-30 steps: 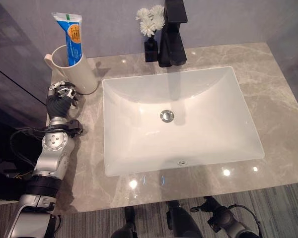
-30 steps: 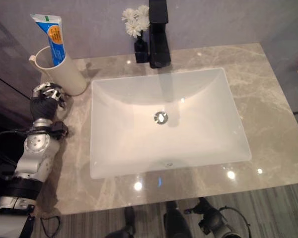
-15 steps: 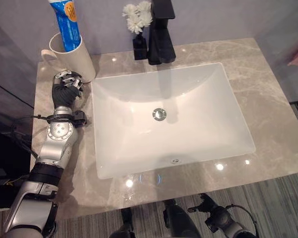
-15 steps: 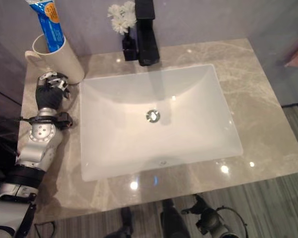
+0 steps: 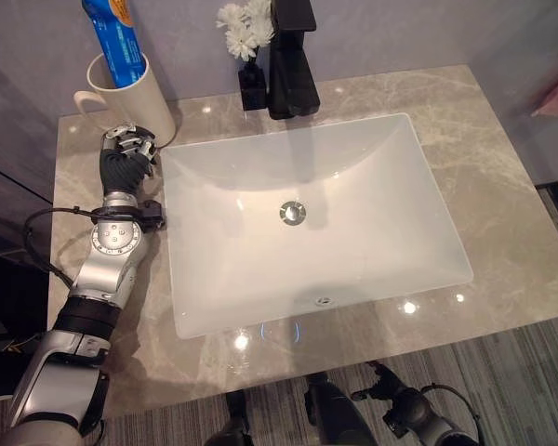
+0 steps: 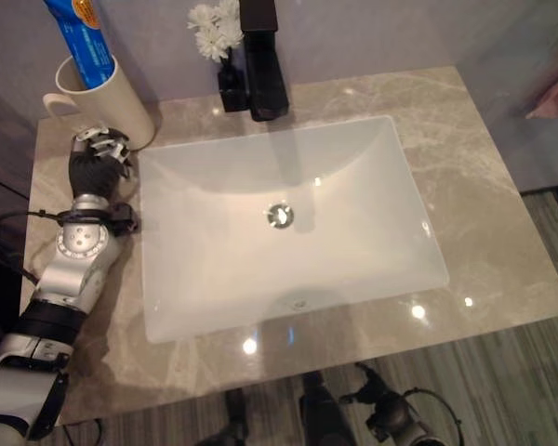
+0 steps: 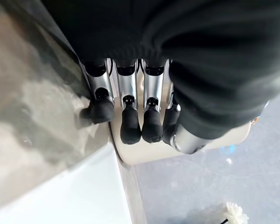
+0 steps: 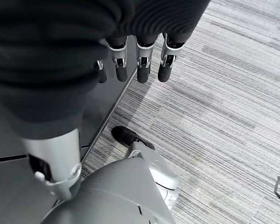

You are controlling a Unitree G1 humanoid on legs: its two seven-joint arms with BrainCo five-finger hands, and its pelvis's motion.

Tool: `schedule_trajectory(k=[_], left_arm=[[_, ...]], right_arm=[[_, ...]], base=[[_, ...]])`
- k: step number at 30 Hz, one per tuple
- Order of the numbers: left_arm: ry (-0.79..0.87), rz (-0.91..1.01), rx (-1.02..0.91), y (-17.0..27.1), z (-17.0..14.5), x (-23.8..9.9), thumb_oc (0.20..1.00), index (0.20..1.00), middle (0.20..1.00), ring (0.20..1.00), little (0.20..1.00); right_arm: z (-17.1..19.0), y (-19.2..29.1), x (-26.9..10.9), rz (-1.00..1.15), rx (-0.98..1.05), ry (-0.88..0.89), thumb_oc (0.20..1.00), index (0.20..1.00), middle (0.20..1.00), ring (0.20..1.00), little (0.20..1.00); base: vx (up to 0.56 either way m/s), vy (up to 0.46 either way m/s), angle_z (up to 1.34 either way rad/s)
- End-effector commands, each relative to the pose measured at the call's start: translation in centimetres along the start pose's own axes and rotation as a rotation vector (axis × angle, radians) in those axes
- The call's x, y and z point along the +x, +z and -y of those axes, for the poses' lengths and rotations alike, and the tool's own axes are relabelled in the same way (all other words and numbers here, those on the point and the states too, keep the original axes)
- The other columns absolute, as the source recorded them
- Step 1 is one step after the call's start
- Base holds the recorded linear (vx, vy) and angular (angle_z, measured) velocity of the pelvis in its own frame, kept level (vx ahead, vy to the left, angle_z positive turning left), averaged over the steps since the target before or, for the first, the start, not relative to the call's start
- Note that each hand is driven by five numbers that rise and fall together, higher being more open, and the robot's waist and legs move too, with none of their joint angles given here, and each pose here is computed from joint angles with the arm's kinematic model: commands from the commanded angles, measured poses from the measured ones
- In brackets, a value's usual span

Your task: Put brush and paste in cup on sink, flatten towel.

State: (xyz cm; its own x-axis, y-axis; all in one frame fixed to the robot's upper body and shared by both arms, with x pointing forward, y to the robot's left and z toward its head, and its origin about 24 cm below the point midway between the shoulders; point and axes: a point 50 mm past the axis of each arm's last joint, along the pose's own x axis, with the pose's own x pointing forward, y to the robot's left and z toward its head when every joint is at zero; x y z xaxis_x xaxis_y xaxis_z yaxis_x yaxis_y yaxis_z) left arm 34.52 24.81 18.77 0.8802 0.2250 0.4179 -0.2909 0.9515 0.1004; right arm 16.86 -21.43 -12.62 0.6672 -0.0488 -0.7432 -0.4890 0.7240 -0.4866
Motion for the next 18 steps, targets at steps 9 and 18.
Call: schedule_trajectory(k=[9,18], left_arm=[[0.099,-0.027,0.098,-1.0,-3.0,-0.7,0.2,0.2,0.2,0.2,0.2],[0.179,-0.04,0.138,-0.6,-4.6,0.8,0.2,0.2,0.2,0.2,0.2]], right_arm=[[0.6,-0.4,-0.1,0.005,-0.049,-0.008,1.0,1.0,1.0,1.0,1.0],[0.3,0.0,0.0,0.015,-0.044,0.006,1.0,1.0,1.0,1.0,1.0]], base=[[0.0,0.0,0.0],[0.0,0.0,0.0]])
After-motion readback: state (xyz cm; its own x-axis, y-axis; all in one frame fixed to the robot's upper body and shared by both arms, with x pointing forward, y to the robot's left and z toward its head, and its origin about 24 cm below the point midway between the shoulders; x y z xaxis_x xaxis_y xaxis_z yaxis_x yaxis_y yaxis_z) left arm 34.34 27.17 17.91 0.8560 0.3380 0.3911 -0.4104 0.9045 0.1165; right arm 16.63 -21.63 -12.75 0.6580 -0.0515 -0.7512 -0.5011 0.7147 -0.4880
